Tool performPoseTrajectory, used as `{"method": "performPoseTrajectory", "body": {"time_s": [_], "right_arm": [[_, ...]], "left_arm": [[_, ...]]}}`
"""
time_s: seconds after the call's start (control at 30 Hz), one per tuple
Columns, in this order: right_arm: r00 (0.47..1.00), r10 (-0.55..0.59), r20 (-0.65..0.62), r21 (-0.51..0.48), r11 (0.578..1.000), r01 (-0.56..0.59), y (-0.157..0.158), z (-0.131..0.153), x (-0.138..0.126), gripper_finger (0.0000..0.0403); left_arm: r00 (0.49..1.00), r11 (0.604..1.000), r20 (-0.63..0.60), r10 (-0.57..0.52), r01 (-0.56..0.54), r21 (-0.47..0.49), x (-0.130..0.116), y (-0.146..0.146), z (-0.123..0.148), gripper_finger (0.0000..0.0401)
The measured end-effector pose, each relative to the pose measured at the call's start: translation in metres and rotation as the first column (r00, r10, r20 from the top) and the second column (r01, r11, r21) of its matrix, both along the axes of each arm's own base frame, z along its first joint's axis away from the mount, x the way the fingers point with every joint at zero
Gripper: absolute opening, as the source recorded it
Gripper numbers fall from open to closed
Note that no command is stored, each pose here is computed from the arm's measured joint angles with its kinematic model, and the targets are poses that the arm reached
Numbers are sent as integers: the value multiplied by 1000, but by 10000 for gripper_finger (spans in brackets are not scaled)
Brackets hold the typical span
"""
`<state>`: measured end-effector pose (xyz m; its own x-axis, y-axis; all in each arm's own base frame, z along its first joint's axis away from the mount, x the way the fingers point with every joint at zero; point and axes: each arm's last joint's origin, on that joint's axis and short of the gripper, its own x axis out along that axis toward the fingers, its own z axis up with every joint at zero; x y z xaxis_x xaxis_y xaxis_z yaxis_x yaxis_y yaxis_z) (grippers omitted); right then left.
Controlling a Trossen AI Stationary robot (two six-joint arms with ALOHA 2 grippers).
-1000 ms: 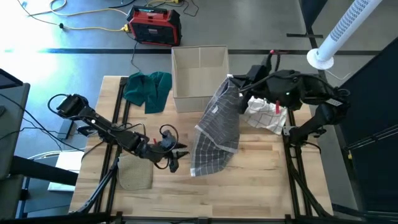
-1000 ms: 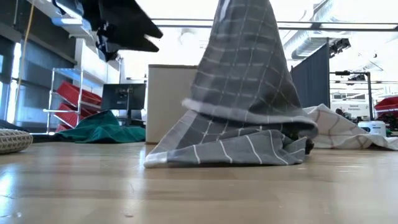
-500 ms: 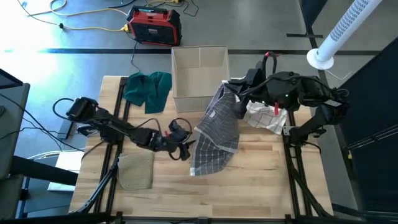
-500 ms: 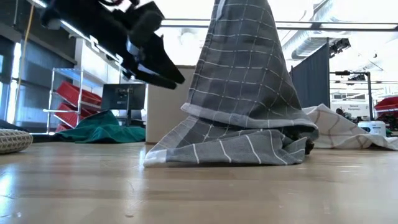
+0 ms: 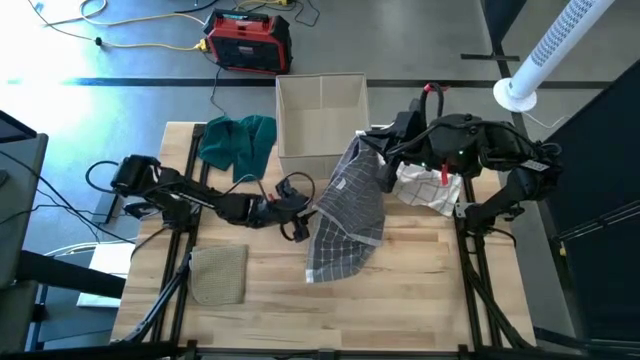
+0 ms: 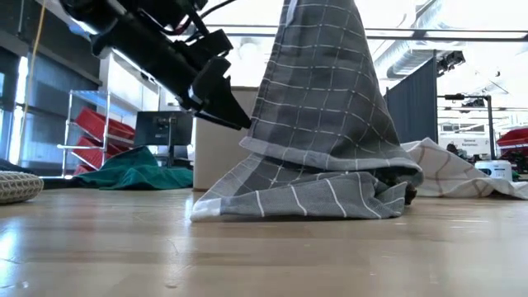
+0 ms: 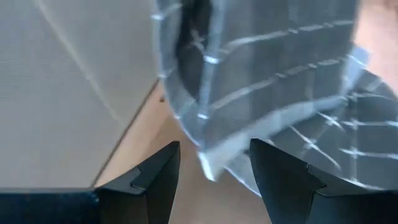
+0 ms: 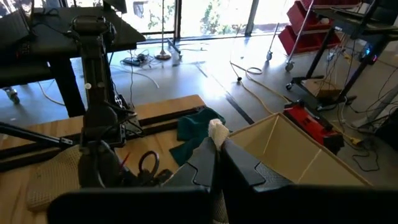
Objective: Fold towel
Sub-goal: Fold the gray patterned kitchen towel
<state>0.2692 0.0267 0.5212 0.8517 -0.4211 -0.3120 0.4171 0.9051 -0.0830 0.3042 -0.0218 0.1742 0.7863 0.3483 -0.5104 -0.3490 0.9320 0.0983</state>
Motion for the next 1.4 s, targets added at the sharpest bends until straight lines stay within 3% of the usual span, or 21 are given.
{"method": "performPoseTrajectory", "body": {"time_s": [0.1,0.4,0.53,0.73,1.03,1.17,1.3,1.4], "right_arm": [[1000,5,-3,-4,1000,-5,0,0,0,0],[1000,17,-7,4,1000,-17,2,-1,0,0],[1000,18,-20,2,1000,-18,2,-2,-1,0],[999,16,-28,0,1000,-16,2,-2,-2,0],[999,-34,-22,-35,999,33,-4,7,-27,0],[997,-80,-18,-27,996,79,-8,11,-45,0],[993,61,-99,144,989,-46,-6,4,-63,0],[954,172,-245,335,938,-83,-2,-12,-72,0]], "left_arm": [[1000,1000,0,16,-16,-4,1,8,-1,186],[995,981,54,-83,91,-171,15,16,-18,172],[993,973,102,-65,86,-213,17,14,-15,124],[987,948,129,-100,134,-287,17,10,-13,12],[957,828,201,-207,281,-486,-11,-26,35,3],[927,762,276,-253,366,-534,-37,-44,69,1],[862,687,415,-292,491,-536,-71,-57,108,0],[808,628,479,-345,577,-522,-94,-65,127,0]]}}
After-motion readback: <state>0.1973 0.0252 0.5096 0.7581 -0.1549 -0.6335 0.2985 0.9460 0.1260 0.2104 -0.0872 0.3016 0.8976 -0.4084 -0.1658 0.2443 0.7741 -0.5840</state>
